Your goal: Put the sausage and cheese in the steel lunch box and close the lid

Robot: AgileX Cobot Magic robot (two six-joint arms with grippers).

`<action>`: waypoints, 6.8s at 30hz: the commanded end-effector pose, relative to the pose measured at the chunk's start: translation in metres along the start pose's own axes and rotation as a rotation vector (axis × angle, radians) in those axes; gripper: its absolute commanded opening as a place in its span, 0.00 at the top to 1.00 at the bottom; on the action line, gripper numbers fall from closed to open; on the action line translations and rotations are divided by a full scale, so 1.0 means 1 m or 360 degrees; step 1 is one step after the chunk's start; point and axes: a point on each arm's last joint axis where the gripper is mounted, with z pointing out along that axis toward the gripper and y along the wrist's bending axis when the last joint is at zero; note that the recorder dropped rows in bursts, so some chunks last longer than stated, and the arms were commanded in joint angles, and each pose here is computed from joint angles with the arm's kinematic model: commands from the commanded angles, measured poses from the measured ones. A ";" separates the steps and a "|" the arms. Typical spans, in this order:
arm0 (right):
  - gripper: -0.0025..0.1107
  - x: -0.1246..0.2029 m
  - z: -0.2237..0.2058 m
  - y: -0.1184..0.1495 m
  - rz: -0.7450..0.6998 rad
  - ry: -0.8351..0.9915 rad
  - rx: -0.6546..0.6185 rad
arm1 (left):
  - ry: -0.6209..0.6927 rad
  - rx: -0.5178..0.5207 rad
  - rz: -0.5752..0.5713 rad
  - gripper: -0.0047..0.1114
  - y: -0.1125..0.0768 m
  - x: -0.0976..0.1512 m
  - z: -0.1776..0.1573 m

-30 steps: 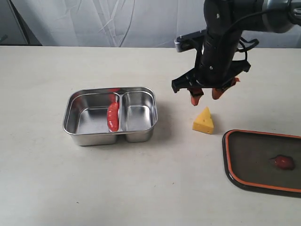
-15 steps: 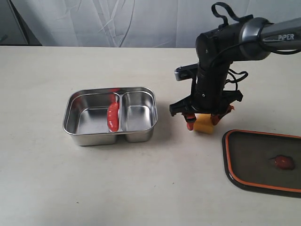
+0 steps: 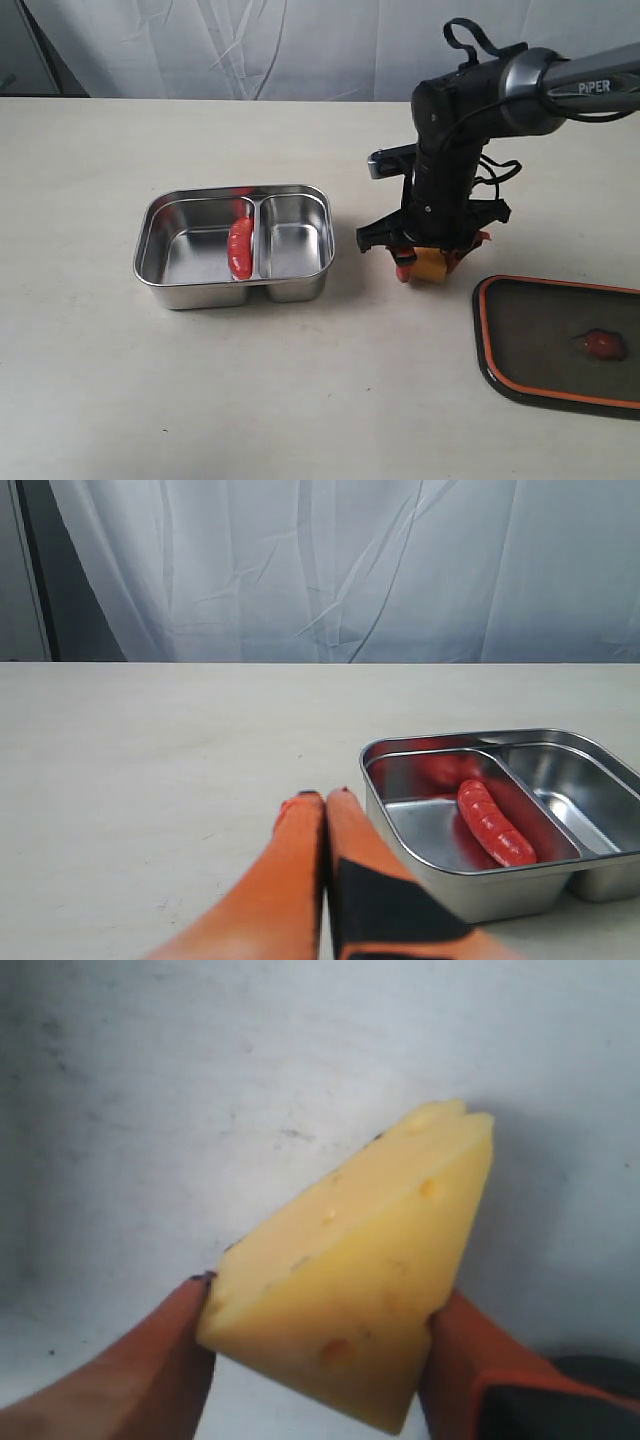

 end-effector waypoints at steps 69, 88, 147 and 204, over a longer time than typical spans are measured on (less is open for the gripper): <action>0.49 0.004 -0.065 0.095 -0.0627 -0.0643 -0.0447 | -0.0024 -0.0006 0.0003 0.96 0.000 0.000 0.000; 0.45 0.078 -0.090 0.030 -0.0399 -0.0196 0.0090 | -0.0024 -0.0006 0.0003 0.96 0.000 0.000 0.000; 0.99 0.185 -0.173 0.008 -0.0141 -0.1143 -0.0683 | -0.0122 -0.0043 0.0109 0.96 0.002 -0.006 0.000; 0.99 0.155 -0.216 0.069 -0.0283 -0.1396 -0.1838 | -0.0018 0.1020 0.0438 0.91 -0.061 -0.079 0.013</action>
